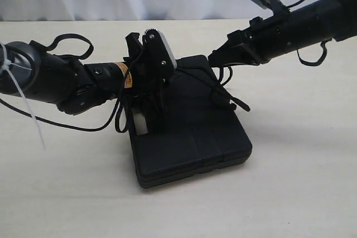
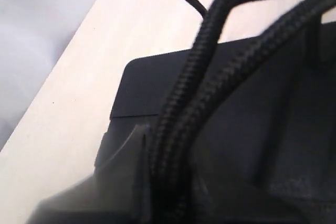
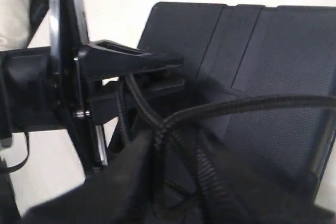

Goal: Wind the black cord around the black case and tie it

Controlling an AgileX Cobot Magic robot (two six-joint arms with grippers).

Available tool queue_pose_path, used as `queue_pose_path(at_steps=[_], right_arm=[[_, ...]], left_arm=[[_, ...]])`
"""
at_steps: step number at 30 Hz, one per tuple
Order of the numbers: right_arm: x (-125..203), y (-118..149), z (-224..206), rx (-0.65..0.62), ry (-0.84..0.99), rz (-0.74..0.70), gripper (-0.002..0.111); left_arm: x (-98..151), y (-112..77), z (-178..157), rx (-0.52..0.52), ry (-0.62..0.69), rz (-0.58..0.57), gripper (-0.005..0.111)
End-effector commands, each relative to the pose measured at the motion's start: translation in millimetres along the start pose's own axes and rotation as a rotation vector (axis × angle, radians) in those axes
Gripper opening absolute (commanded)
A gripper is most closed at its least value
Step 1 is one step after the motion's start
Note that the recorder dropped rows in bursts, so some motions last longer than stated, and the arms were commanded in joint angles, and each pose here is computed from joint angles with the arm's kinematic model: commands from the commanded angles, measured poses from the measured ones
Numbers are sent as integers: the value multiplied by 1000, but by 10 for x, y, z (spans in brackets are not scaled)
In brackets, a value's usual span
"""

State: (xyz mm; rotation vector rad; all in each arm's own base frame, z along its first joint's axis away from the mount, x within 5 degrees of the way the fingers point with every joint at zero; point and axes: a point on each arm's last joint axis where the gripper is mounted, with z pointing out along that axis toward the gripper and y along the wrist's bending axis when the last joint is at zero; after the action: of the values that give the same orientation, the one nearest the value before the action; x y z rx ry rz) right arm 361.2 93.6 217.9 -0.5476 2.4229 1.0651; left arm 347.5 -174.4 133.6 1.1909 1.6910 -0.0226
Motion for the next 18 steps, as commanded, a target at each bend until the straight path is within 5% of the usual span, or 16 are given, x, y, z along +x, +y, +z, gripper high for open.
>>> queue_pose_path(at_steps=[1,5,18], right_arm=[[-2,-6,-9,21,1,-4,53],[-62,70,-131,67,30,-69,68],[-42,485,-730,353,107,-215,60]], left_arm=[[-92,15,-4,-21,-64,-40,0],[-92,15,-4,-21,-64,-44,0],[-82,31,-4,-37,-53,-84,0]])
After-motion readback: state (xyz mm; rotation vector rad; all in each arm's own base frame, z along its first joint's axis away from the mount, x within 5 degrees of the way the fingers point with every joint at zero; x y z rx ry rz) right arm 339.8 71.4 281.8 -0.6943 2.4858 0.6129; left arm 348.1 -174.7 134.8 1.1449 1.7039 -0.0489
